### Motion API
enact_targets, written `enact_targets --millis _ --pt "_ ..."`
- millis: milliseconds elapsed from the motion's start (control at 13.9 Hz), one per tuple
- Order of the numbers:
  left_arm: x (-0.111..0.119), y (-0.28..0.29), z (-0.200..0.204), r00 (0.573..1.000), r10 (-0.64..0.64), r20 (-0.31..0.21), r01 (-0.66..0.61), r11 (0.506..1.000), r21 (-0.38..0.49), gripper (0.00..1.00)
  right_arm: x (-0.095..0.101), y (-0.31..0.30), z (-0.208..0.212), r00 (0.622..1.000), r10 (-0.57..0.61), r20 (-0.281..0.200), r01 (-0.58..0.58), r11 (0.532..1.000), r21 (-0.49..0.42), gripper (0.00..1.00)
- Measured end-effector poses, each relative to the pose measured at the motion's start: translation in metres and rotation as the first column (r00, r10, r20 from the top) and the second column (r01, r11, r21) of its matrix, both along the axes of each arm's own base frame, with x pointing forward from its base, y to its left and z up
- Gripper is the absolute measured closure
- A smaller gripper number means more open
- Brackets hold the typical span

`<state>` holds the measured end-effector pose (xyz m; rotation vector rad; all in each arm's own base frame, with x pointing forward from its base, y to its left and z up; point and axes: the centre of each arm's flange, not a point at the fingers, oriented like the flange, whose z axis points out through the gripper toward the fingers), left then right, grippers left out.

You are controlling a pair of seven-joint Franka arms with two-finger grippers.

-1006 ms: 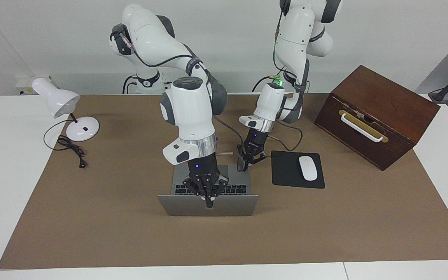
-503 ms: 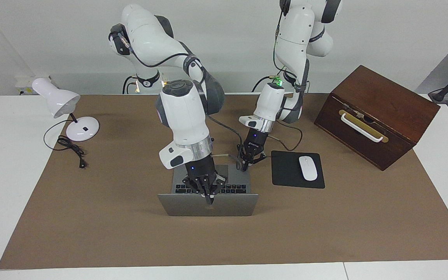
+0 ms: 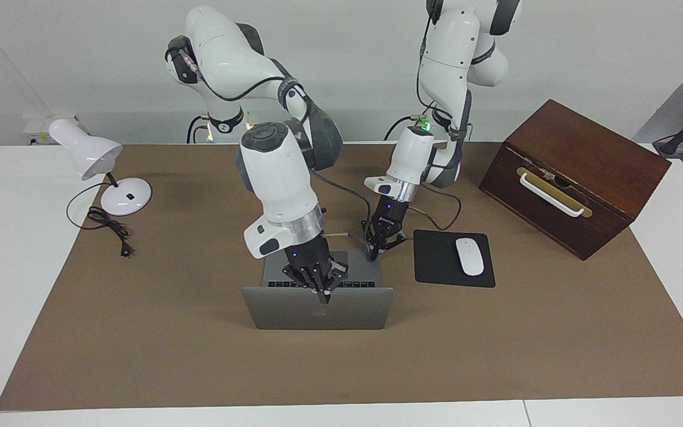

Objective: Close laptop with both arms
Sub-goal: 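Push the laptop screen down toward the keyboard with the right gripper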

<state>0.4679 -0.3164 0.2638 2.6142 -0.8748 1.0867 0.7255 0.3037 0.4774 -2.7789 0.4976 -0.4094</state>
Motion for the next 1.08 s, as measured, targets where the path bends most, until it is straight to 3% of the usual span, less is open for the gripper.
enact_targets --millis 575,862,1078 --pt "0.0 0.0 0.0 1.0 0.0 0.0 0.0 1.0 0.0 0.99 -0.003 -0.014 -0.005 0.991 -0.02 -0.131 0.03 0.997 0.077 0.99" --pt "0.0 0.0 0.0 1.0 0.0 0.0 0.0 1.0 0.0 0.99 -0.007 -0.017 -0.012 0.985 -0.02 -0.169 0.033 0.997 0.07 0.99" --pt "0.0 0.0 0.0 1.0 -0.001 0.0 0.001 1.0 0.0 0.99 -0.014 -0.027 -0.021 0.973 -0.025 -0.228 0.038 0.998 0.051 0.99"
